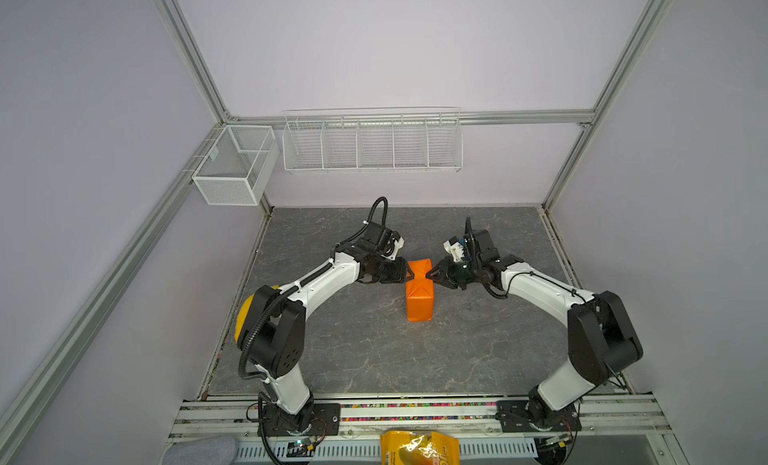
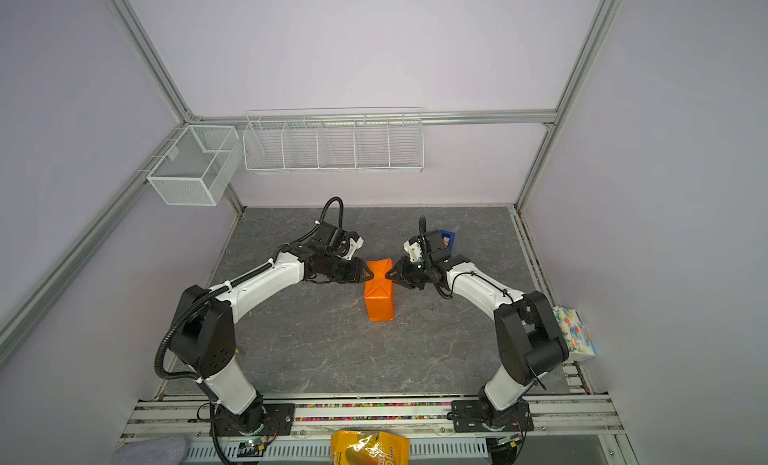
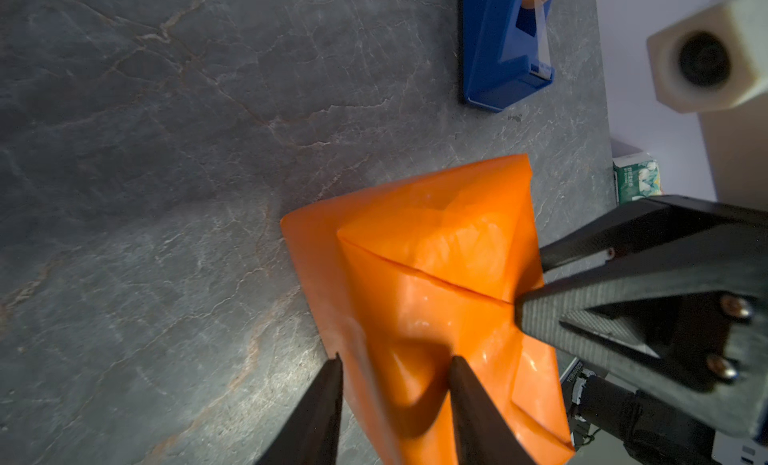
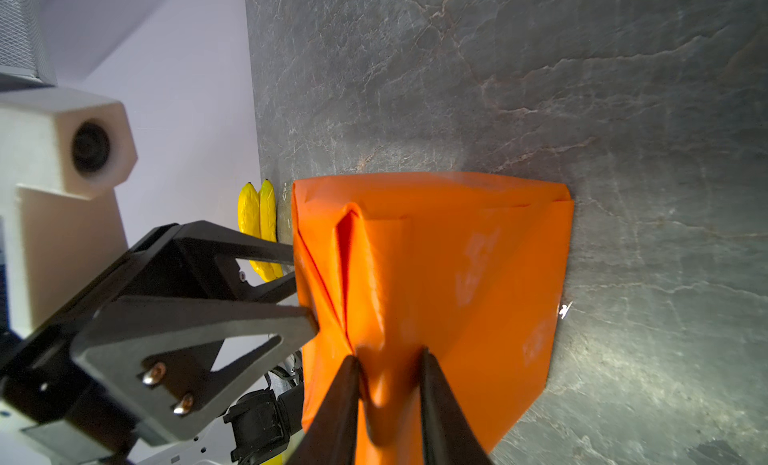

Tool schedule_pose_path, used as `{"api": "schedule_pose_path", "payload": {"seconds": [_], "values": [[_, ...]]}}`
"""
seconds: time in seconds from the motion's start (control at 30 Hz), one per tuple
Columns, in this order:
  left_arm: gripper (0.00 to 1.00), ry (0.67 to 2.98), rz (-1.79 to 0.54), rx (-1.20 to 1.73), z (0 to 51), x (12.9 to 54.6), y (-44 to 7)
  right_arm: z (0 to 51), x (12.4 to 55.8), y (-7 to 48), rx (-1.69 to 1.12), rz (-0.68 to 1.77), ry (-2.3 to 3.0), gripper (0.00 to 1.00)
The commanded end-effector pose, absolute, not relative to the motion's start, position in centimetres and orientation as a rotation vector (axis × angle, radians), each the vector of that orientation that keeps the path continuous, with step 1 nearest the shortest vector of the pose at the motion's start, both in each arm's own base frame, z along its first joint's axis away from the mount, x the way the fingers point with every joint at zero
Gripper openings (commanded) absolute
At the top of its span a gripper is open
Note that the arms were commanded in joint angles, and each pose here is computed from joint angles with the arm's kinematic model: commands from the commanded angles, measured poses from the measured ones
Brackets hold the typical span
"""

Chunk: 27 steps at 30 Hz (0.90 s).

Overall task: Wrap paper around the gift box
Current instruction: 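Press the folded paper top down with both grippers over the box, then release the paper with the right gripper and move it to the blue tape dispenser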

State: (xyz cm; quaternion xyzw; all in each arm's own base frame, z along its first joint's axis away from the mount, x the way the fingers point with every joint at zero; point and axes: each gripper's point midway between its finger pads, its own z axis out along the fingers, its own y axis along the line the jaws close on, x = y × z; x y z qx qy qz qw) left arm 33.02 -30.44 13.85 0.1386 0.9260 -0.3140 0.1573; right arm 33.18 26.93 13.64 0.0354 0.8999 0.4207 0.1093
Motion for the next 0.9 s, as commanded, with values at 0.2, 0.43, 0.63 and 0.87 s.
{"api": "schedule_pose_path", "payload": {"seconds": [0.2, 0.43, 0.63, 0.87], "values": [[0.41, 2.712, -0.869, 0.319, 11.4, 33.7, -30.1, 10.5, 31.7, 25.9, 0.153, 1.158, 2.749, 0.25], [0.36, 2.759, -0.89, 0.328, 9.4, 32.6, -30.0, 11.7, 32.1, 26.0, 0.14, 1.16, 2.719, 0.25], [0.35, 2.79, -0.889, 0.34, 8.4, 32.0, -29.9, 15.7, 33.9, 25.4, 0.099, 1.174, 2.612, 0.36], [0.35, 2.8, -0.878, 0.349, 8.0, 31.8, -29.8, 18.3, 38.2, 20.9, 0.135, 1.139, 2.528, 0.43]]}}
